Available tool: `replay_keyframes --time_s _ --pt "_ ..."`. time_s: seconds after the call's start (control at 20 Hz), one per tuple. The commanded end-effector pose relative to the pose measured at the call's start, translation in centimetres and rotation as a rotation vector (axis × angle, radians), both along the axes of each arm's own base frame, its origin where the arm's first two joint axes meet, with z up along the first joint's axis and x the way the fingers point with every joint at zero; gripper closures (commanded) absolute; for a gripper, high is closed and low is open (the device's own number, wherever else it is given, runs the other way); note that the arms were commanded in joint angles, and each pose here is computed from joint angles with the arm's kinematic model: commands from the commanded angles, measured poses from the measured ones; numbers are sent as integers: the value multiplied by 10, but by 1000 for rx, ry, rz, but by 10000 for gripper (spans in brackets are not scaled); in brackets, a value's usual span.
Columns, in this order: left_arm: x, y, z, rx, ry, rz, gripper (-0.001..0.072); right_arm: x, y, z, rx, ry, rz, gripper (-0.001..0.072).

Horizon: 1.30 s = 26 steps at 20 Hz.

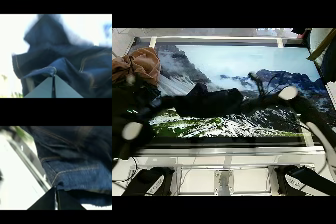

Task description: Fold the clothes and pants, and hang the long-sleeved shirts on hangers.

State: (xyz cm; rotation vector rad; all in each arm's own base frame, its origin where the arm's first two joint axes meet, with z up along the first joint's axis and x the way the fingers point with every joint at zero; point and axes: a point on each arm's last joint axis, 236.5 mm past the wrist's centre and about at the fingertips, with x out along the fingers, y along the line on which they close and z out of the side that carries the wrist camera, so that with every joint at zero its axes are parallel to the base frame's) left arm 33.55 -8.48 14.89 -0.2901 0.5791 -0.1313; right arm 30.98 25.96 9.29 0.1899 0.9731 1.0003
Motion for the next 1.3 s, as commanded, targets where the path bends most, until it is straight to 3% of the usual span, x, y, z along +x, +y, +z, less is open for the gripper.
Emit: replay_keyframes --time_s 0.0,0.15,0.55,0.95,1.0,1.05,1.1,1.15,1.2,1.25 --pt "-4 34 112 163 -172 44 683 -14 -2 114 73 -209 -3 678" --pt "4 31 105 202 -103 23 682 -35 -13 94 -14 -117 36 679" --pt "21 32 -112 362 509 -23 682 -130 -37 -106 -134 449 9 678" --pt "28 28 -144 374 566 -38 681 -114 -44 -136 -136 421 -127 677" --pt "27 27 -144 367 567 -38 681 -113 -42 -134 -124 424 -132 636" --pt "27 25 -144 359 569 -40 664 -112 -38 -130 -98 438 -144 375" --pt "26 24 -144 352 570 -41 500 -111 -33 -126 -71 447 -153 242" --pt "26 24 -143 350 567 -41 204 -110 -30 -123 -49 453 -159 244" --pt "26 24 -138 349 558 -39 164 -110 -29 -122 -43 456 -161 243" --pt "26 26 -130 347 536 -33 171 -110 -29 -122 -44 456 -160 244"
